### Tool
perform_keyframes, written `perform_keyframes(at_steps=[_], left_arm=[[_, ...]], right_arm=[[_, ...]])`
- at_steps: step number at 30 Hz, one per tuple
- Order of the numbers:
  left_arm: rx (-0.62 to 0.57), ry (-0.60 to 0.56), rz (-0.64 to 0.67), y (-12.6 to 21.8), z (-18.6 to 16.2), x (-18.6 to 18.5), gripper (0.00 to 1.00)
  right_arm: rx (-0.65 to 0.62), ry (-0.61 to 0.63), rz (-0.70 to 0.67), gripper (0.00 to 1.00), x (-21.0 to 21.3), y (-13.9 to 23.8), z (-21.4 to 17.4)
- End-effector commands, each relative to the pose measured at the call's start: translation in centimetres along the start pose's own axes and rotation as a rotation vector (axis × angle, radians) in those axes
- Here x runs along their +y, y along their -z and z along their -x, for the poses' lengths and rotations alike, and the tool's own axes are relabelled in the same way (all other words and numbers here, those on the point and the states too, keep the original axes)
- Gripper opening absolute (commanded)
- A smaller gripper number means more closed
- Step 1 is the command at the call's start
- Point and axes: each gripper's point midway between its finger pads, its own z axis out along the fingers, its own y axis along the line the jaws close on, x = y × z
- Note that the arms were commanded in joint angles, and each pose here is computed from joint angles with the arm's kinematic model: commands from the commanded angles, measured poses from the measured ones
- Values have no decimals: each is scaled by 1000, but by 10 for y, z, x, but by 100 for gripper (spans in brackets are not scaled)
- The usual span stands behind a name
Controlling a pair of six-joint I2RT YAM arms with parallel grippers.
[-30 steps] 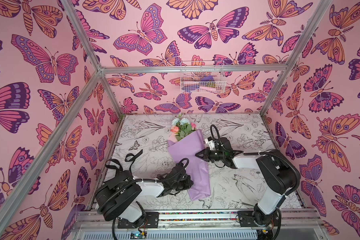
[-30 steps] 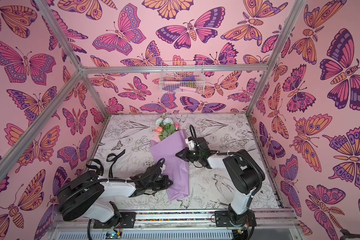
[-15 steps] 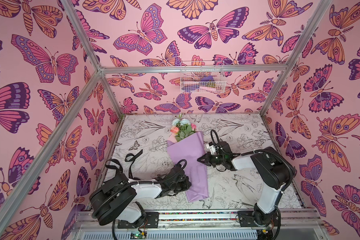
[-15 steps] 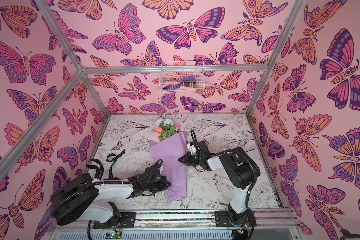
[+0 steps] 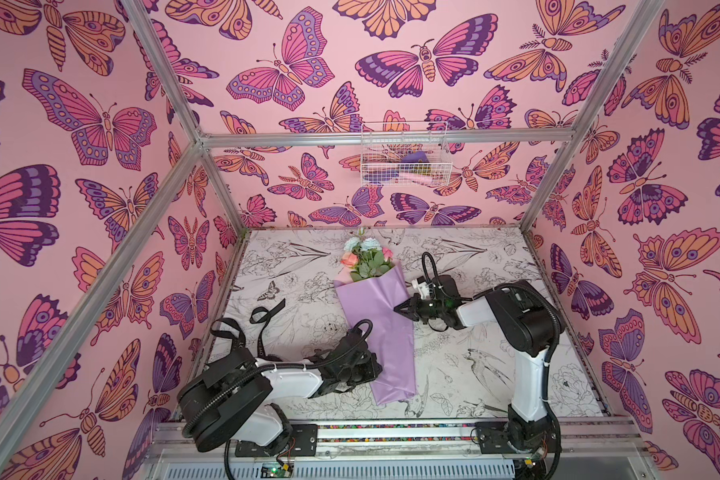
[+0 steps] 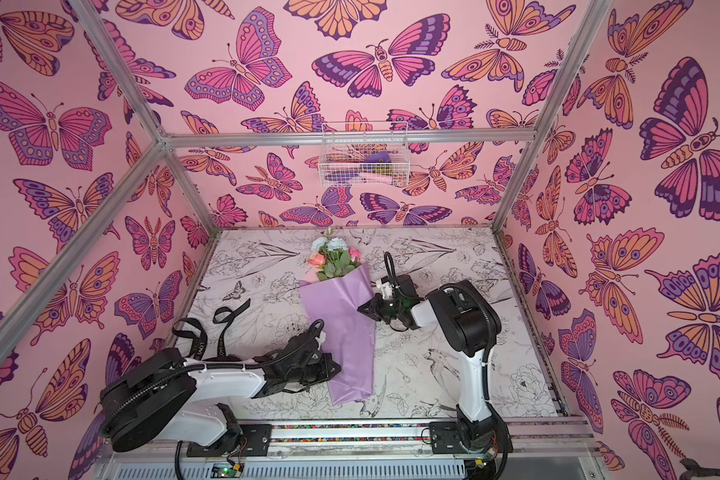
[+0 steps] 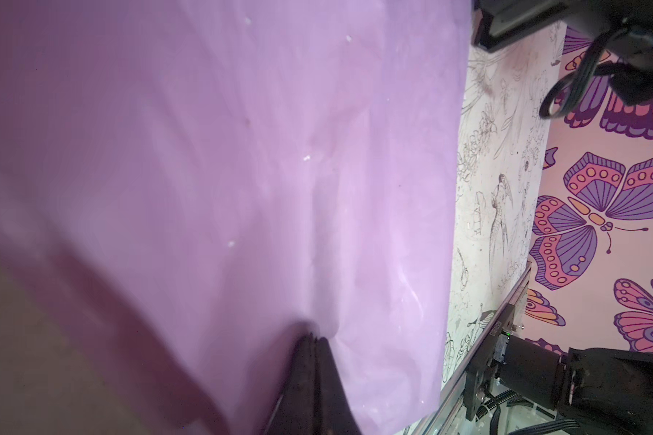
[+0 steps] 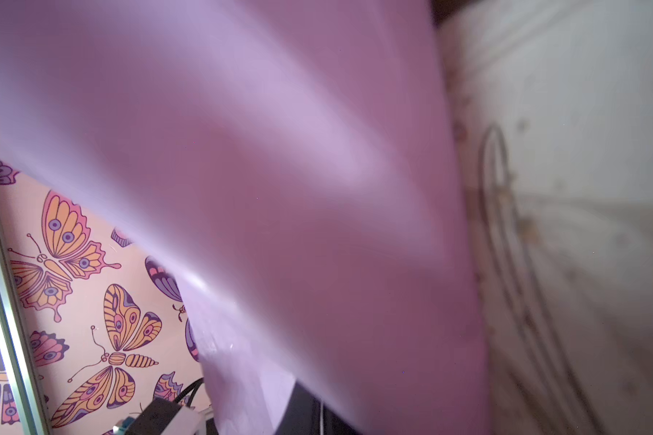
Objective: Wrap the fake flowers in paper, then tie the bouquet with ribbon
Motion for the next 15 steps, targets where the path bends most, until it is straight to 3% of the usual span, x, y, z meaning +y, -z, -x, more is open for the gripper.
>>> perform_keyframes(at_steps=[1, 15], left_arm=[[139, 61, 308, 7, -45, 88, 0], [155, 65, 321, 6, -47, 91, 0]], right_arm=[[-17, -52, -64, 8, -26, -6, 12], [-132, -135, -109, 8, -58, -15, 95]])
